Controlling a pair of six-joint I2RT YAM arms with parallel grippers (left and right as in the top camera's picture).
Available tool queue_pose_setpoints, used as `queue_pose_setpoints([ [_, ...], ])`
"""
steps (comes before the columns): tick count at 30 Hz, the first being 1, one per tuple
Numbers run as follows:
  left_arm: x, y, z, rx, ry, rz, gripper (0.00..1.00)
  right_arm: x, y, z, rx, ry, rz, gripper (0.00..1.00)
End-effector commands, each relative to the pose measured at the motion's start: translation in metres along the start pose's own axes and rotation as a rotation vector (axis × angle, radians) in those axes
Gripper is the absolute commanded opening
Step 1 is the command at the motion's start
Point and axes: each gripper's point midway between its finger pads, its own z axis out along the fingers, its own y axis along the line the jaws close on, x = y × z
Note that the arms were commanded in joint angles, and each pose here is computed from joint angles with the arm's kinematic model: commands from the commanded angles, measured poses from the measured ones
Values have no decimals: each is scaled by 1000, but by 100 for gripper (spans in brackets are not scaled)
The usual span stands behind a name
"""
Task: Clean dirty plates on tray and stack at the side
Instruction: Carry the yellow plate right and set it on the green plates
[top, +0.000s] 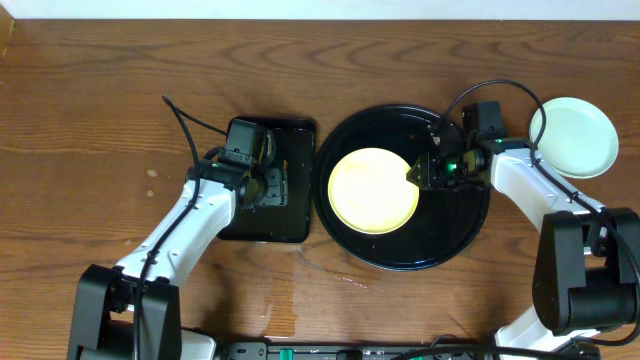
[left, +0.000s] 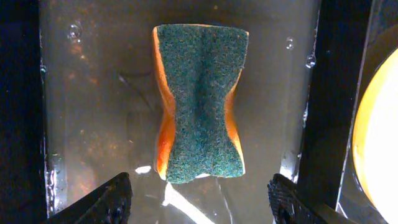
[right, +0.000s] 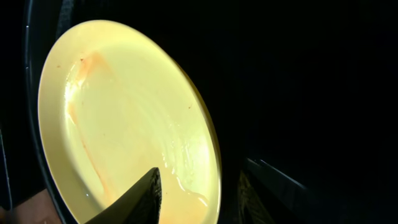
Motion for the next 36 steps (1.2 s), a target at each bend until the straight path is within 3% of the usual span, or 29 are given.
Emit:
queue_pose_setpoints([
  [1,0,1,0,1,1,-1,71,10,-3,10,-23,41,13,36],
  [6,0,1,0,1,1,-1,71,17,-11,22,-16,75,33,32],
  [12,0,1,0,1,1,-1,71,17,-14,27,-15,81,36,1],
  [19,0,1,0,1,1,-1,71,10,-16,21,-14,51,36,1],
  [25,0,1,0,1,0,-1,71,-16,-21,-11,35,-76,13,1],
  [36,0,1,0,1,1,-1,71,-51,-11,-91,269,-320,-257,1],
])
